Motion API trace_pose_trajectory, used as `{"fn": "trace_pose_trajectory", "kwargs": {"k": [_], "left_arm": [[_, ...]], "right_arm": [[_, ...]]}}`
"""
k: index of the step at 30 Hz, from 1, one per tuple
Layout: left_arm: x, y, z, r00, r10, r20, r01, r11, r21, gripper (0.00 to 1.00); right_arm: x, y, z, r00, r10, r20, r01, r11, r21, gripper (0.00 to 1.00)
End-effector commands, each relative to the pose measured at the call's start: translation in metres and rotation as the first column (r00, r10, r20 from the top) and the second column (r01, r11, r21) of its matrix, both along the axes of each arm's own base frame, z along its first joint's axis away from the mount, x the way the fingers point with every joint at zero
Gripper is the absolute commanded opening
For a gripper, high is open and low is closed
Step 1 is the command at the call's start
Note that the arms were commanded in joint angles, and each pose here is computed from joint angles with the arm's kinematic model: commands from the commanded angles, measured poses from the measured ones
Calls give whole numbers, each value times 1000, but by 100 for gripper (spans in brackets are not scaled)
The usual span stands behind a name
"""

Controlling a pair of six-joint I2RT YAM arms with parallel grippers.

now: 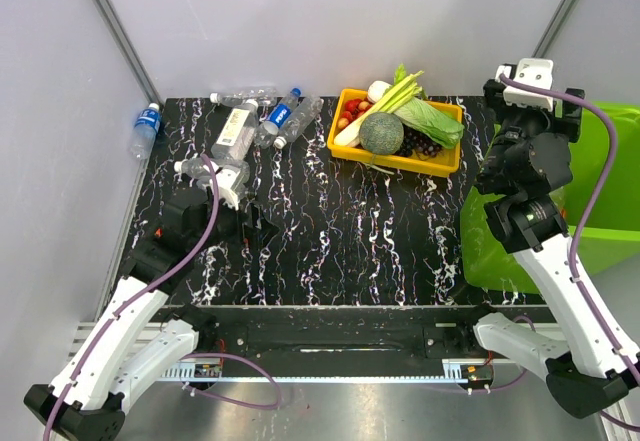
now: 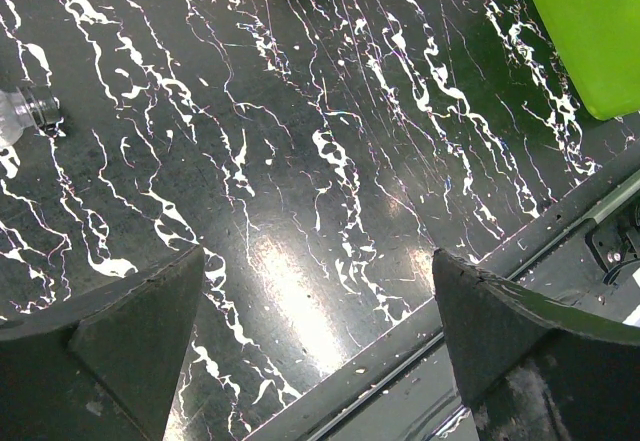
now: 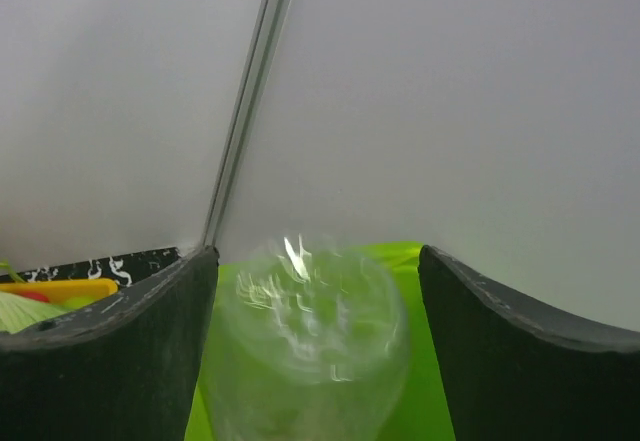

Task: Put the plastic bottles in the bin
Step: Place the plastic bottle in the trash bin, then pick up the plastic bottle at the center of the board.

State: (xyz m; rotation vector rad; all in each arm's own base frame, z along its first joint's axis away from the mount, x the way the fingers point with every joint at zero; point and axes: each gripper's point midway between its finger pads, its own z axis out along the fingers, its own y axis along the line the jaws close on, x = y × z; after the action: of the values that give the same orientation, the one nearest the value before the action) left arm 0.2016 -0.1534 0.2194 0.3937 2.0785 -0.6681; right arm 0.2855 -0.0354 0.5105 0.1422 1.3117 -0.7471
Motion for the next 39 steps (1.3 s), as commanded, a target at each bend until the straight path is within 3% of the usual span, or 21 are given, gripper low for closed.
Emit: {"fn": "trace_pose_trajectory", "kwargs": {"k": [1, 3, 9, 14, 17, 19, 23, 30, 34, 39], "left_arm": [[7, 1, 13, 999, 21, 44, -20, 1000, -6, 99], [9, 5, 13, 998, 44, 44, -44, 999, 5, 99], [13, 16, 15, 992, 110, 66, -112, 993, 23, 99], [21, 38, 13, 970, 230, 73, -236, 969, 74, 99], [26, 55, 14, 941, 325, 94, -334, 938, 96, 99], [27, 59, 15, 933, 346, 102, -355, 929, 102, 99], [31, 67, 9, 917, 388, 95, -399, 907, 139, 99], [40, 110, 1, 765, 637, 93, -642, 742, 192, 99], [41, 122, 7, 669, 741, 59, -741, 660, 124, 99], [62, 115, 7, 581, 809, -88, -813, 581, -27, 99]], "right_arm": [[-6, -8, 3, 1000, -24, 9, 23, 999, 43, 93], [-5, -7, 4, 1000, -15, 5, 15, 998, 56, 99], [5, 13, 3, 992, 127, -20, -124, 985, 122, 99], [16, 50, -8, 938, 347, -22, -331, 910, 249, 98], [24, 82, -21, 868, 495, -40, -455, 825, 334, 91], [33, 113, -39, 784, 612, -102, -538, 753, 379, 88], [43, 158, -64, 656, 730, -193, -575, 648, 499, 84], [37, 245, -107, 485, 836, -259, -632, 539, 557, 83], [29, 285, -139, 403, 879, -257, -607, 466, 643, 82], [12, 325, -191, 295, 909, -293, -573, 414, 707, 83]]}}
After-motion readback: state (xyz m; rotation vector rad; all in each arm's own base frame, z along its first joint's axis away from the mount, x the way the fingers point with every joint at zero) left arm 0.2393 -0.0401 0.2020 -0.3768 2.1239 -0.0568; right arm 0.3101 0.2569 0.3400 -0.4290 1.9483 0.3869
